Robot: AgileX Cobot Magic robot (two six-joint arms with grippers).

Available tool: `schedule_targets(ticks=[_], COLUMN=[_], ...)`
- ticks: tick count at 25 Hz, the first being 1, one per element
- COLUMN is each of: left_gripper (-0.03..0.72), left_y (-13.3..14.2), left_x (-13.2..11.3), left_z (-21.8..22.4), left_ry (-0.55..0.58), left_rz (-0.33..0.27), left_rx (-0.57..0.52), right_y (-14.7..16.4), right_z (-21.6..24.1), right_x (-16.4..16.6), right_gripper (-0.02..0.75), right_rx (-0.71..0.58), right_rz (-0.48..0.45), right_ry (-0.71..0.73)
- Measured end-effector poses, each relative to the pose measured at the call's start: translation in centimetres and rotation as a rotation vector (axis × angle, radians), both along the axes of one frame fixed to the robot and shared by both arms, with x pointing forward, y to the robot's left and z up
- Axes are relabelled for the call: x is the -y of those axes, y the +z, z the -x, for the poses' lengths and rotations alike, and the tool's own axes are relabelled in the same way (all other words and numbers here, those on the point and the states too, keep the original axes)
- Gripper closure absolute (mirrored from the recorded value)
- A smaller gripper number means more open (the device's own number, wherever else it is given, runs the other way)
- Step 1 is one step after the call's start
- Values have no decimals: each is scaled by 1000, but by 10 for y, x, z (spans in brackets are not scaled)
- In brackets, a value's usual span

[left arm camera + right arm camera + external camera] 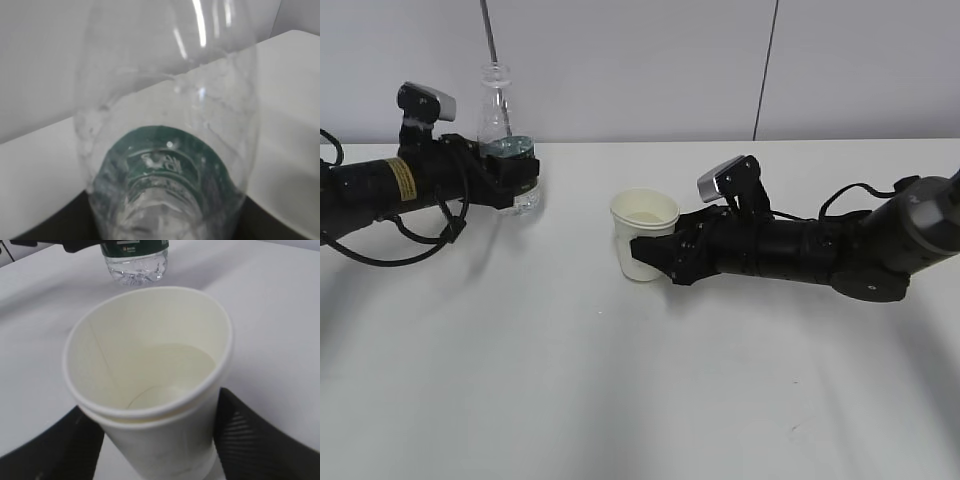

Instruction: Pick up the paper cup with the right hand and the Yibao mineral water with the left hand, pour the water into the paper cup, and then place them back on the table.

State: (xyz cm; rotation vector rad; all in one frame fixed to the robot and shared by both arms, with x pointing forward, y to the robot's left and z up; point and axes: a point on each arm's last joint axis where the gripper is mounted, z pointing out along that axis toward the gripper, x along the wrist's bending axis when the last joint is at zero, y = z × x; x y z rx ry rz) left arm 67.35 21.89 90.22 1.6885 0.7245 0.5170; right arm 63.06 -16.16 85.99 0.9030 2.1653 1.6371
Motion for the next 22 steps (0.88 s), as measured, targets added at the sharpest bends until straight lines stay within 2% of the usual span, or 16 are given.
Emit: schedule_targets(ticks=[10,17,22], left_gripper=[353,353,353], left_y=[-34,-44,-44], left_x=[0,0,0], left_z=[-2,-4,-4], left_ry=[4,16,16], left_rz=[26,73,73], left_rx=[-10,13,21], right_y=[2,5,8], right_z=[-3,-10,-15], right_x=[2,6,10], right_gripper=[226,226,226], right_rx=[-4,11,50], right_rz=[-30,-70,-70], right_ry=[-46,-141,-203])
